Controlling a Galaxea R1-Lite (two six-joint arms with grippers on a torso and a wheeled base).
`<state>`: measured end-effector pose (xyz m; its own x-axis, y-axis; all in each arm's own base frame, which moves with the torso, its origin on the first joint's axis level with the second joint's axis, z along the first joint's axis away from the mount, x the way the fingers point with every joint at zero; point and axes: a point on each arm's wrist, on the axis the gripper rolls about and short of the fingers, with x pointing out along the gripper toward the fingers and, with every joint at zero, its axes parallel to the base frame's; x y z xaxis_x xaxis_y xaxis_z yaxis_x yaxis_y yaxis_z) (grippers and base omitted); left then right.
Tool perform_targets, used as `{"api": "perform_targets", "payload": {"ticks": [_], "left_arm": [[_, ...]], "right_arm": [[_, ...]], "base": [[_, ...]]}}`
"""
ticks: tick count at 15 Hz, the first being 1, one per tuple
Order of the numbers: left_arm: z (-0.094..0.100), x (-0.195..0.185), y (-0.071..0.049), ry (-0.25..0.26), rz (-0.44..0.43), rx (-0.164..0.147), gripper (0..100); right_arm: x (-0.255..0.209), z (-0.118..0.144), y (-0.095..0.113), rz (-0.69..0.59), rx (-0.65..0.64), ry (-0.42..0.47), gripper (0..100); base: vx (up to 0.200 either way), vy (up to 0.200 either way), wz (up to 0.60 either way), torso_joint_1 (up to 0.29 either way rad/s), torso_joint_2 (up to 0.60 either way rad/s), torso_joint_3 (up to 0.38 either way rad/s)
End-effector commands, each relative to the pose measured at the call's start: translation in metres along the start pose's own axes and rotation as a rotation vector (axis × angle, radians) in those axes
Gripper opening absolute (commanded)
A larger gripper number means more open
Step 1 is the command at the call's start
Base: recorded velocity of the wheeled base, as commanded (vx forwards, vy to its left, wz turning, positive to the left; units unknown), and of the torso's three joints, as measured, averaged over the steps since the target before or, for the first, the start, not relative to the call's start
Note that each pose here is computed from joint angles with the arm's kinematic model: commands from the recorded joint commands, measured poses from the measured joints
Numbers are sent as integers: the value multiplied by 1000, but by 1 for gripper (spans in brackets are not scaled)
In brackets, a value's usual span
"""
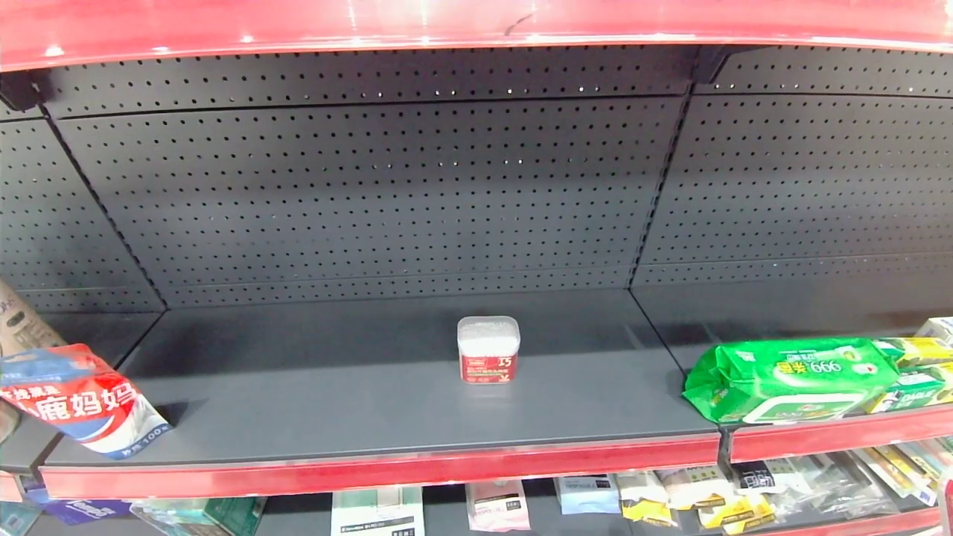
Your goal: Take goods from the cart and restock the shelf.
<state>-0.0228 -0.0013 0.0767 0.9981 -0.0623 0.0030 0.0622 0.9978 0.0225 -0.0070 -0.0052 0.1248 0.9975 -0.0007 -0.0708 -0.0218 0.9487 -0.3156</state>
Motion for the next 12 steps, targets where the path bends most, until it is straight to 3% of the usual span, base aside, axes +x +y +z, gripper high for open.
{"api": "perform_targets", "payload": {"ticks": [1, 4, 5, 6, 7, 8, 9, 10, 11, 12], "left_arm": [[0, 0, 0, 1, -1, 1, 100], [0, 0, 0, 4, -7, 19, 100], [9, -1, 0, -21, -20, 28, 100], [72, 8, 2, -14, 9, 28, 100], [142, 41, 7, -11, 78, -50, 100], [154, 53, 9, -6, 81, -85, 100], [152, 67, 10, 39, 80, -74, 100], [131, 81, 10, 151, 70, -30, 100], [120, 88, 10, 223, 60, 20, 100], [114, 96, 10, 285, 38, 124, 100]], "right_arm": [[-7, -8, 1, -15, 11, -47, 0], [-6, -9, 2, -10, 32, -43, 0], [-6, -11, 3, -2, 38, -40, 0], [-6, -15, 4, 0, 63, -41, 0], [-7, -21, 6, -3, 82, -45, 0], [-8, -25, 7, -6, 88, -53, 0], [-8, -29, 8, -9, 90, -52, 0], [-8, -29, 8, -9, 90, -52, 0], [-8, -29, 8, -10, 90, -50, 0], [-8, -29, 8, -12, 90, -50, 0]], "base": [[0, 0, 0, 0, 0, 0], [0, 0, 0, 0, 0, 0], [0, 0, 0, 0, 0, 0], [0, 0, 0, 0, 0, 0], [0, 0, 0, 0, 0, 0], [0, 0, 0, 0, 0, 0], [0, 0, 0, 0, 0, 0], [0, 0, 0, 0, 0, 0], [0, 0, 0, 0, 0, 0], [0, 0, 0, 0, 0, 0]]}}
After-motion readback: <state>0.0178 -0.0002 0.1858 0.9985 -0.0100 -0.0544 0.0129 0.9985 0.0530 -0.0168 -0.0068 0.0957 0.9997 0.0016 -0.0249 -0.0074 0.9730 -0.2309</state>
